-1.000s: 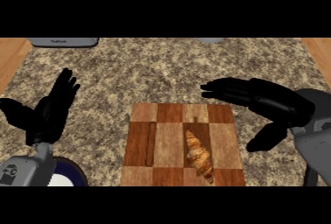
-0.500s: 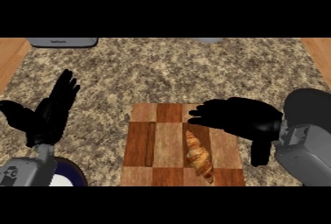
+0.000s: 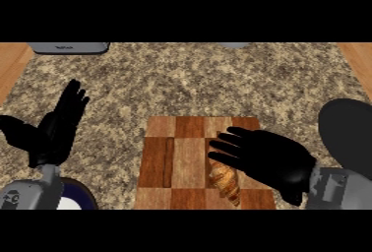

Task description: Pick the croissant from the cutting board and place it in the pan

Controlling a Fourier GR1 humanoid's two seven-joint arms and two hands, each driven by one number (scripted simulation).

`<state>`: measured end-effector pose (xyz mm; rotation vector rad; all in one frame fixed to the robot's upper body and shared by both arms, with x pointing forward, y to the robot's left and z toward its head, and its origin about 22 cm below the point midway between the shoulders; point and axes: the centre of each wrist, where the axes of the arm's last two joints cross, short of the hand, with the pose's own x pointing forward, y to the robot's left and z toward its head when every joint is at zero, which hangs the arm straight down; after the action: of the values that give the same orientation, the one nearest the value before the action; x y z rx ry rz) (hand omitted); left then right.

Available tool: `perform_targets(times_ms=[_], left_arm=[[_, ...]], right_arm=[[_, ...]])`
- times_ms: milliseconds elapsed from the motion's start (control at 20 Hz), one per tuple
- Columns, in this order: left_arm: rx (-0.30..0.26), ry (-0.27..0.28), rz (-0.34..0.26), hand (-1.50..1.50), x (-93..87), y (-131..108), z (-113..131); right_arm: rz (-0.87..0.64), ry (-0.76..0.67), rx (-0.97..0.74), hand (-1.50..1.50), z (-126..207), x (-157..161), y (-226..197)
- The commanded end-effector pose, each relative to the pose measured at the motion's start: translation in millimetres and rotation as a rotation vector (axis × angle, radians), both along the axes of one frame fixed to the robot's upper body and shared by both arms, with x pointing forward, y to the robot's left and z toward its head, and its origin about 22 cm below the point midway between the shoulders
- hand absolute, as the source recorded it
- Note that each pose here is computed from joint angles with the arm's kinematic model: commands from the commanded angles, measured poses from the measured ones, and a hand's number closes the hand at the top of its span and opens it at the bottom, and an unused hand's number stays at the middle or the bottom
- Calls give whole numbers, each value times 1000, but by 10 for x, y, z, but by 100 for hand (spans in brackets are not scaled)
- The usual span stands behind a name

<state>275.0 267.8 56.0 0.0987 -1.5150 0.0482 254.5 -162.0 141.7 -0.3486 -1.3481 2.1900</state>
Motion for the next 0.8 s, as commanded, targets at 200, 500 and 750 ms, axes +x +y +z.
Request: perform_targets(times_ms=[200,500,750], left_arm=[[15,-17,12,0,-53,204,99],[7,4,-10,0,35,-20,152],[8,-11,-4,0,30,125,82]], right_arm=[[-20,-46,18,-150,85,-330,233],[-33,-60,-44,-150,-273,-153,528],[-78,-71,-60,-150,-382,-265,562]])
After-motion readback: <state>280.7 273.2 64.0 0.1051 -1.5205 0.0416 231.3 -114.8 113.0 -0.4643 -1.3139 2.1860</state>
